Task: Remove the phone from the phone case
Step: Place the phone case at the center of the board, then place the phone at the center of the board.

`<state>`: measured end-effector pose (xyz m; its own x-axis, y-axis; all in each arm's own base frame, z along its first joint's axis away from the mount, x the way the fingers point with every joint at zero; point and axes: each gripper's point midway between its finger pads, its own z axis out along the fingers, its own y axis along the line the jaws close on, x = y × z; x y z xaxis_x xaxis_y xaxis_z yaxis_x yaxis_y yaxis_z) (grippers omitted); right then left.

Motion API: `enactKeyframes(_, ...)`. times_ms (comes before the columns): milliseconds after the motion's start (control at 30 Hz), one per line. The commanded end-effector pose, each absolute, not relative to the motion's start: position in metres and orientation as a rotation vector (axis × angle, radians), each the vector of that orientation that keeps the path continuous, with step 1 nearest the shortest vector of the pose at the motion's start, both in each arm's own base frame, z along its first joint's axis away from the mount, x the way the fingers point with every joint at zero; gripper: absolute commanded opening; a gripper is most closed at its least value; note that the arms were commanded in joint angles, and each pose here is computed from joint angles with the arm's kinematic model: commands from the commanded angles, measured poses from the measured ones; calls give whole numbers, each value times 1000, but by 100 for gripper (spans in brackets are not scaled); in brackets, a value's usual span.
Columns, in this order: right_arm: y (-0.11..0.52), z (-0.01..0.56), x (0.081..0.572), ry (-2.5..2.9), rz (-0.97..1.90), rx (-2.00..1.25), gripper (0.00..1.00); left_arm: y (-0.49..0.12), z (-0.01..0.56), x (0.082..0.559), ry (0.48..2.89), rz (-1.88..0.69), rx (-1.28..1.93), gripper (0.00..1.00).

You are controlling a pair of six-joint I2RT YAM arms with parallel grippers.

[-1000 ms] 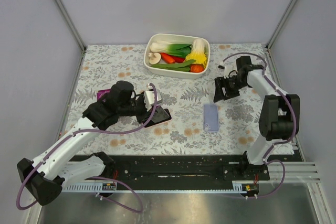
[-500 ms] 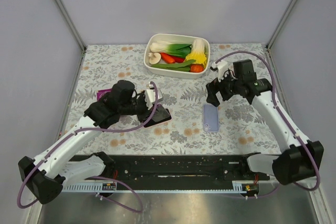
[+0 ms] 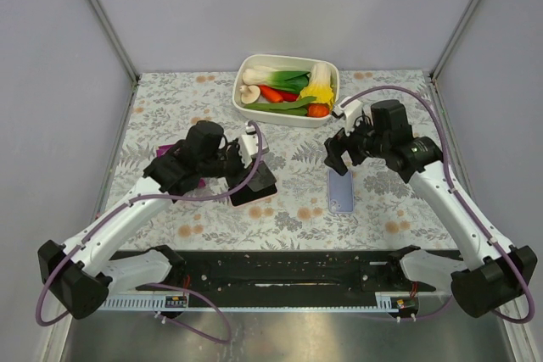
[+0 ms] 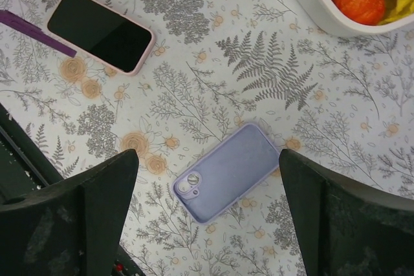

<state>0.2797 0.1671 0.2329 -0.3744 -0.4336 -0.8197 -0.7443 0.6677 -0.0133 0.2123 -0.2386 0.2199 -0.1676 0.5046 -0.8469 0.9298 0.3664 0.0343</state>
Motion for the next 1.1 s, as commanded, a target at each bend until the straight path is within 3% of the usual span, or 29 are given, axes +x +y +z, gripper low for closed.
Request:
enactKeyframes(0,190,252,278,1946,525,-940,100,-254,270,229,1644,-672,1214,0)
enactKeyframes(200,196,260,281,1844,460,-996,99,-262,277,227,1618,-729,1223,0)
enactKeyframes(733,247,259,232,1728,833,-1184,99,-287,277,202,1545,-977,1337,0)
enactKeyframes(1067,203,247,255,1826,499,-1047,100,-327,233,219,1689,-1230,1443,0)
